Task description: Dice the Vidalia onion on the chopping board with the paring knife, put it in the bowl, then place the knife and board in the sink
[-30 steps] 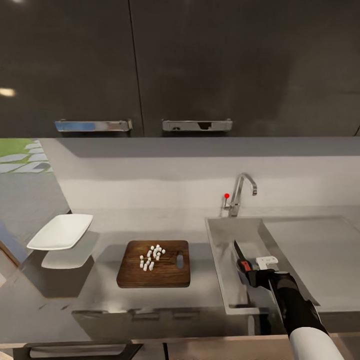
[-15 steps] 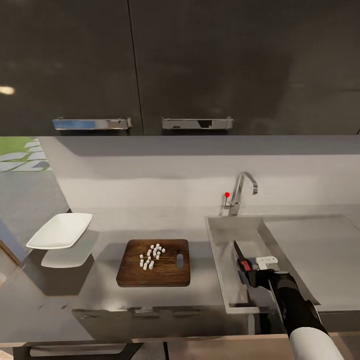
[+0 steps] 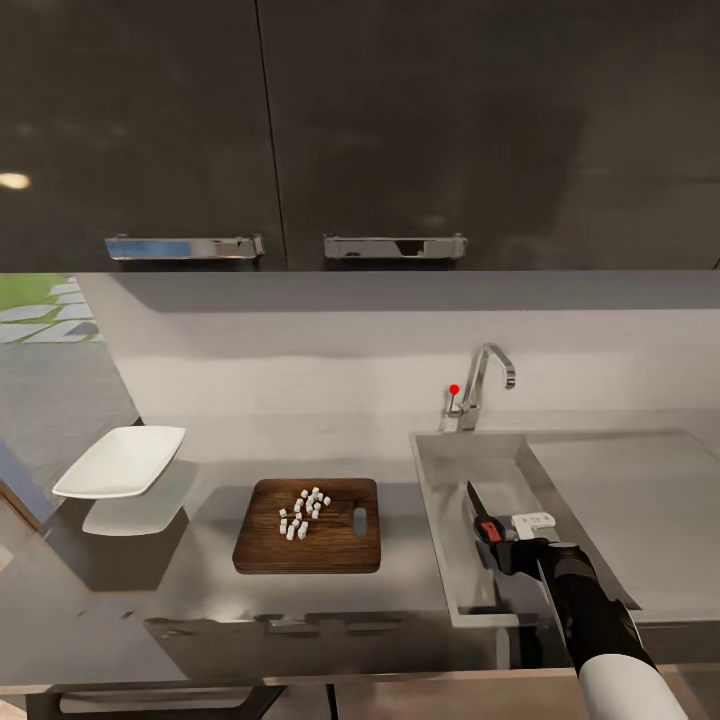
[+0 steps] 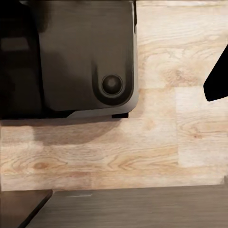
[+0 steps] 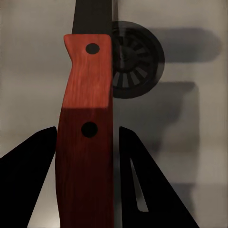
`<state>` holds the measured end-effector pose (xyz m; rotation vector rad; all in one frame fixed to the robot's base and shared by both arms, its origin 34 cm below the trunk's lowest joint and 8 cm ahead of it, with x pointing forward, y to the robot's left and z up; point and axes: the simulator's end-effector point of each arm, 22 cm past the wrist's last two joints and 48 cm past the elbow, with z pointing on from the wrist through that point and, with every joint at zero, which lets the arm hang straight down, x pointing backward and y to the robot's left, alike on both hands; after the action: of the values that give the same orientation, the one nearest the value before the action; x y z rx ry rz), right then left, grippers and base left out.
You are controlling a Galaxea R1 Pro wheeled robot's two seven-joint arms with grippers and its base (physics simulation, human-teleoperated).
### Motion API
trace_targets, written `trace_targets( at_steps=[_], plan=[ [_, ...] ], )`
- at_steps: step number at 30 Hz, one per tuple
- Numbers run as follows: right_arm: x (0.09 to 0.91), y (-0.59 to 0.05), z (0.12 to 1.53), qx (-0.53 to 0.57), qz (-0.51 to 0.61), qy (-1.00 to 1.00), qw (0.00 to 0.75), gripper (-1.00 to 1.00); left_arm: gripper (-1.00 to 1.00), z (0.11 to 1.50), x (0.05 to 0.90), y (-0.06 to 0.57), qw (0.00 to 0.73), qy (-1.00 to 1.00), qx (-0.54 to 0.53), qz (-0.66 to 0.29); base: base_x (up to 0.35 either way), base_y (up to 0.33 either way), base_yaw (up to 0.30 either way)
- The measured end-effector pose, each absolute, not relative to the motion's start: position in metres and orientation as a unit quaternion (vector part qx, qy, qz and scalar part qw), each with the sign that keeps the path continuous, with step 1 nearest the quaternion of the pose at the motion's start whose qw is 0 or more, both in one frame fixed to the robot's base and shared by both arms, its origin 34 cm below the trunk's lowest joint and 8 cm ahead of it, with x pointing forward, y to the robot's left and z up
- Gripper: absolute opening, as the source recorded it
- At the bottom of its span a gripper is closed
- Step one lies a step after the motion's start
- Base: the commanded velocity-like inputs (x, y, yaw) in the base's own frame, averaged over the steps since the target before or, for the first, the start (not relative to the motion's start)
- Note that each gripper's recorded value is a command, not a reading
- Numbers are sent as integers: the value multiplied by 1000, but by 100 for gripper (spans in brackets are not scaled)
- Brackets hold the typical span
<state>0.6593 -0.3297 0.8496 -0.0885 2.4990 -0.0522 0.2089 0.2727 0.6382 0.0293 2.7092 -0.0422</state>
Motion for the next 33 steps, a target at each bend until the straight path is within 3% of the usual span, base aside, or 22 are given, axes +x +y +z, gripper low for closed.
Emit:
trace_targets(
  at_steps=[13,33],
  plan=[
    [659,-331,850,-33,-22,948,315,-100,100,630,105,305,102,995,12,16,0,0,0],
    [659,-332,850,-33,-23,948,314,-100,100,630,96,305,92,996,11,17,0,0,0]
  ],
)
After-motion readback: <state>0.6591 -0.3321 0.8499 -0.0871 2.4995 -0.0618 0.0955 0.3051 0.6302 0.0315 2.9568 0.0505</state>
